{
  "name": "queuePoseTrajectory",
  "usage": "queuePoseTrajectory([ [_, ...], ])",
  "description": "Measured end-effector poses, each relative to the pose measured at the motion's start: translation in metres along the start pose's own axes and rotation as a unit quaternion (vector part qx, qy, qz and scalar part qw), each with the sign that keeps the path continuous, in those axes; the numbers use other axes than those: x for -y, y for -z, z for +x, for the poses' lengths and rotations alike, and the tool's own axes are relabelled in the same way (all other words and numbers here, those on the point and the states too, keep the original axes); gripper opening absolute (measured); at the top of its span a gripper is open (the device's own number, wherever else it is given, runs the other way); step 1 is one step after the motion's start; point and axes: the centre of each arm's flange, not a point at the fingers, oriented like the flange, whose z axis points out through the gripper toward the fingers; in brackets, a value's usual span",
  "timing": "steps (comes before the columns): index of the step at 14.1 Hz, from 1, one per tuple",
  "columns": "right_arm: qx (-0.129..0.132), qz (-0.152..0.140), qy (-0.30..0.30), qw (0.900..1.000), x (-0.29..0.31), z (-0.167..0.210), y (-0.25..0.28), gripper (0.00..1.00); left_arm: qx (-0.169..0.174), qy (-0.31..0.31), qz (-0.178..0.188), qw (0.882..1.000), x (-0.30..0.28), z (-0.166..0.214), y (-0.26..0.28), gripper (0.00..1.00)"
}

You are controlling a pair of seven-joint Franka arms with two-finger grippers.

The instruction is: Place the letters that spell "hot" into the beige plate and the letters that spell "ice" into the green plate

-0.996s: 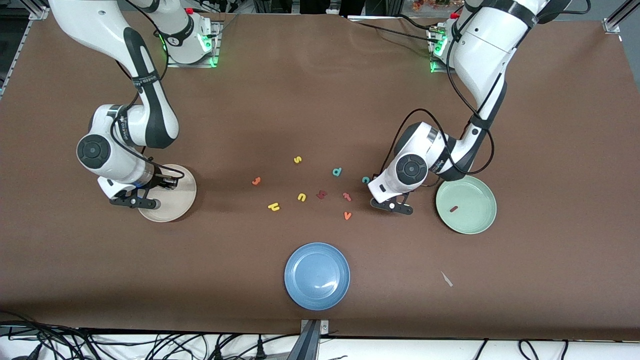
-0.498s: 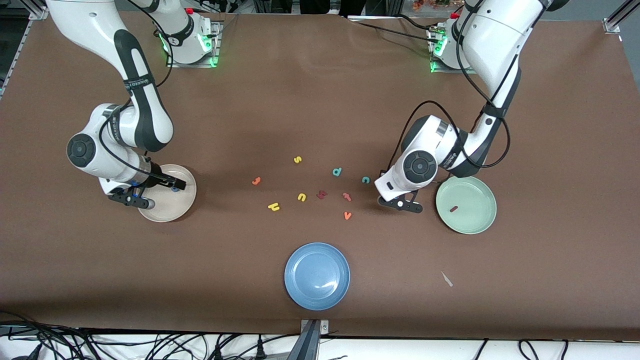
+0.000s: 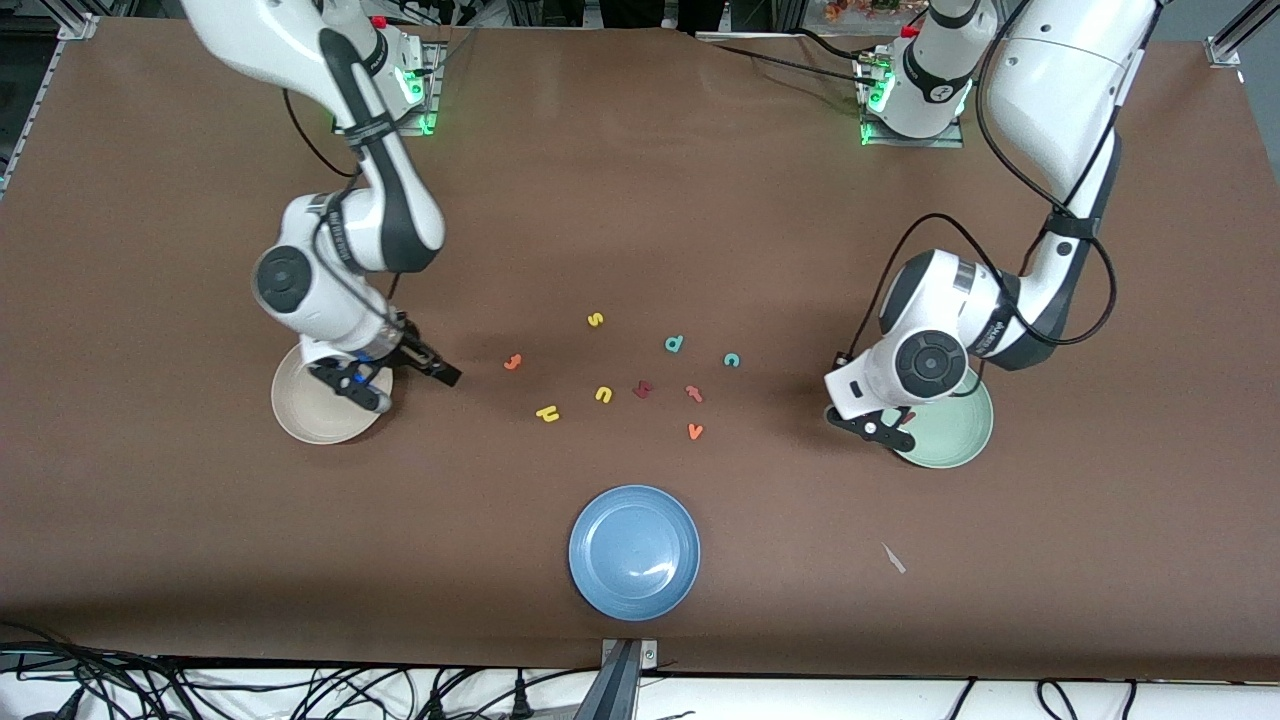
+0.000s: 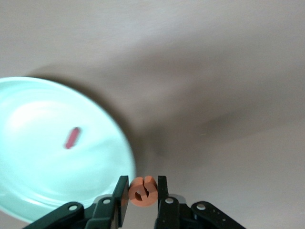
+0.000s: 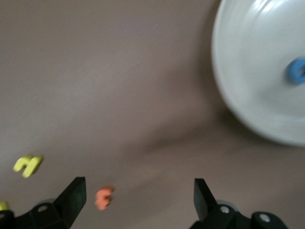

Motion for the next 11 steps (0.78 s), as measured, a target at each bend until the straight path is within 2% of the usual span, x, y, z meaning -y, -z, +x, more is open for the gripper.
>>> queuePoseTrajectory([
  [3,0.001,-0.008,-0.016,1.0,0.019,-0.027,-0.014,1.0,0.002,-0.015,0.003,1.0,0.024,-0.003,-0.003,0.26],
  [7,0.003,-0.026,-0.017,1.0,0.036,-0.05,-0.041,1.0,0.02,-0.026,0.036,0.999,0.047,-0.008,-0.023,0.26],
  [11,-0.002,-0.039,-0.008,0.999,0.054,-0.064,-0.066,0.95,0.023,-0.022,0.029,0.999,0.06,-0.007,-0.047,0.26],
])
